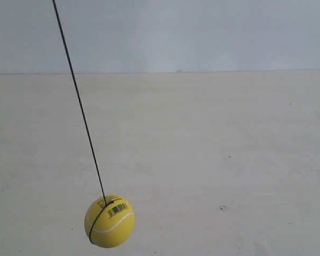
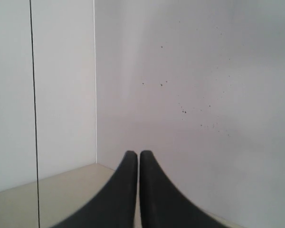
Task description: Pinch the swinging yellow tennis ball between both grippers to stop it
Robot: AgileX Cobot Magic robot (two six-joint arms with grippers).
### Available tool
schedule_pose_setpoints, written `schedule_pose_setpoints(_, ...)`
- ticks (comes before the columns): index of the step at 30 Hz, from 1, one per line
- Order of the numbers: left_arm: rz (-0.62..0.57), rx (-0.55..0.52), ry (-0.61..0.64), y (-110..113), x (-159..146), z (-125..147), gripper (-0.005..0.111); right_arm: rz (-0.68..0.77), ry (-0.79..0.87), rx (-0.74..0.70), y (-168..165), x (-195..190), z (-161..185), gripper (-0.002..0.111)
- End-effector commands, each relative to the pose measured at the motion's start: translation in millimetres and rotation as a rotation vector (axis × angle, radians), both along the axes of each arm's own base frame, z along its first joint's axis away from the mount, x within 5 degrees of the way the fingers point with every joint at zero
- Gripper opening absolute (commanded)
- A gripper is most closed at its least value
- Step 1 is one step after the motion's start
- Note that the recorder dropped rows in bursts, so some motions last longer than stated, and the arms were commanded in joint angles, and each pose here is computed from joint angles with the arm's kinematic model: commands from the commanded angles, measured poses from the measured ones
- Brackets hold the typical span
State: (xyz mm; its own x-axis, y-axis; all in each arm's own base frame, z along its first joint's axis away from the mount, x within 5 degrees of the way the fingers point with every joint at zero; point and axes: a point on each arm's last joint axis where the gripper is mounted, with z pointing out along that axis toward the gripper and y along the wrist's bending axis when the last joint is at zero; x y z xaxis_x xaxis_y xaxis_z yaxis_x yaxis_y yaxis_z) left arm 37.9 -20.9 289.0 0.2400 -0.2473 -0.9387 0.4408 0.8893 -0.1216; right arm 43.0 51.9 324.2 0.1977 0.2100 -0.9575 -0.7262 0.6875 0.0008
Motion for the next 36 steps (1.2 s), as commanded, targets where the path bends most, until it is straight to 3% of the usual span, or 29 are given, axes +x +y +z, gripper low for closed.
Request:
schedule_pose_setpoints(1,0.147,-0.103,0.133,13,2,-11,0.005,0.005,-0.004,0.009,0,-1,1,0.000)
schedule_pose_setpoints(4,0.252,-0.047,0.196,17,3,-19,0.005,0.005,-0.004,0.009,0,-1,1,0.000)
schedule_pose_setpoints(15,0.409,0.094,0.263,20,8,-40,0.005,0.005,-0.004,0.009,0,-1,1,0.000)
schedule_pose_setpoints(29,0.504,0.192,0.406,25,18,-93,0.005,0.005,-0.004,0.009,0,-1,1,0.000)
schedule_pose_setpoints(36,0.507,0.209,0.449,25,17,-97,0.005,0.002,-0.002,0.008,-1,-1,1,0.000)
